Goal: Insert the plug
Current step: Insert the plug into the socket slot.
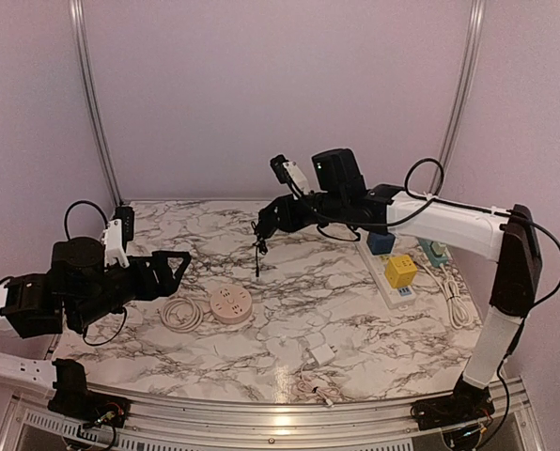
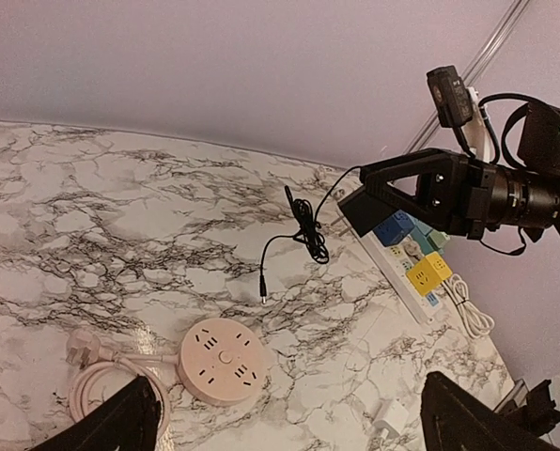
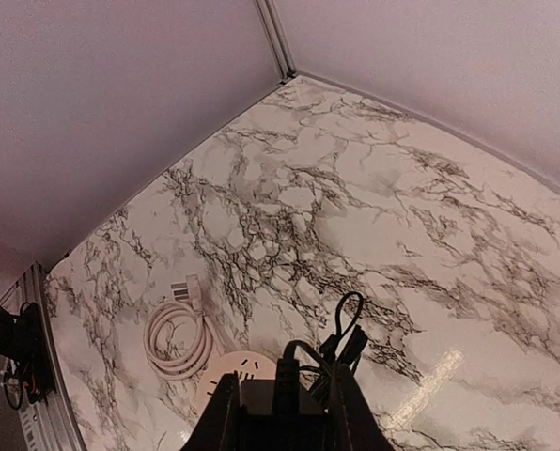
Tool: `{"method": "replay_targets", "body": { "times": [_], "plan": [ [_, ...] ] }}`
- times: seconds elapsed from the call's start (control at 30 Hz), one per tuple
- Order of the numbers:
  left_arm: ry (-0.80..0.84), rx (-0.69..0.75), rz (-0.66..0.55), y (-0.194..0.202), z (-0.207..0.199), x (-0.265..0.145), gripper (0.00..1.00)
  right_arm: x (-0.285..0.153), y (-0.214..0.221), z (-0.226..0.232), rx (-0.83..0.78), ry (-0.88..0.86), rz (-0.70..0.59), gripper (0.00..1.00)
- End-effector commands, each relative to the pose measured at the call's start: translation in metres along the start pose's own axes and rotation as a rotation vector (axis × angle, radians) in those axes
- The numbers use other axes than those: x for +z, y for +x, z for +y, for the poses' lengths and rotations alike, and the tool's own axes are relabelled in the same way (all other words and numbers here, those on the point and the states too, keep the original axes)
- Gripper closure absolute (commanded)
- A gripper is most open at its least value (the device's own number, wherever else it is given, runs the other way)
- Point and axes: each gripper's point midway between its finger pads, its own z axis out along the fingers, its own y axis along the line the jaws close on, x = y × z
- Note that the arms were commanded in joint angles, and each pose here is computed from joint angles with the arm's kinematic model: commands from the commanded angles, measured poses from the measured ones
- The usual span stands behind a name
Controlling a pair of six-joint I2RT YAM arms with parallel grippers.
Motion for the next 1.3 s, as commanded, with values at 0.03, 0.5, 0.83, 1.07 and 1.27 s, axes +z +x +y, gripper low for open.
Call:
{"method": "replay_targets", "body": {
  "times": [0.03,0.5,0.83,1.07,1.27],
  "plan": [
    [-0.017,0.038,0.009,-0.008,-0.003,-0.001,0.01,-0.022,-0.042,0.002,-0.054,0.030,-0.095,1.00],
    [-0.034,0.051,-0.018,-0.035,-0.003,-0.020,0.01,-0.002,-0.060,-0.004,-0.060,0.017,-0.101,1.00],
    [-0.036,0.044,0.002,-0.025,-0.002,-0.014,0.01,-0.004,-0.056,-0.011,-0.062,0.041,-0.084,1.00],
    [-0.041,0.059,0.017,-0.017,-0.003,-0.006,0.01,-0.009,-0.044,-0.017,-0.082,0.074,-0.051,1.00],
    [-0.070,0.086,0.049,0.013,0.001,0.019,0.01,-0.001,-0.021,-0.022,-0.114,0.077,0.041,1.00]
  ]
}}
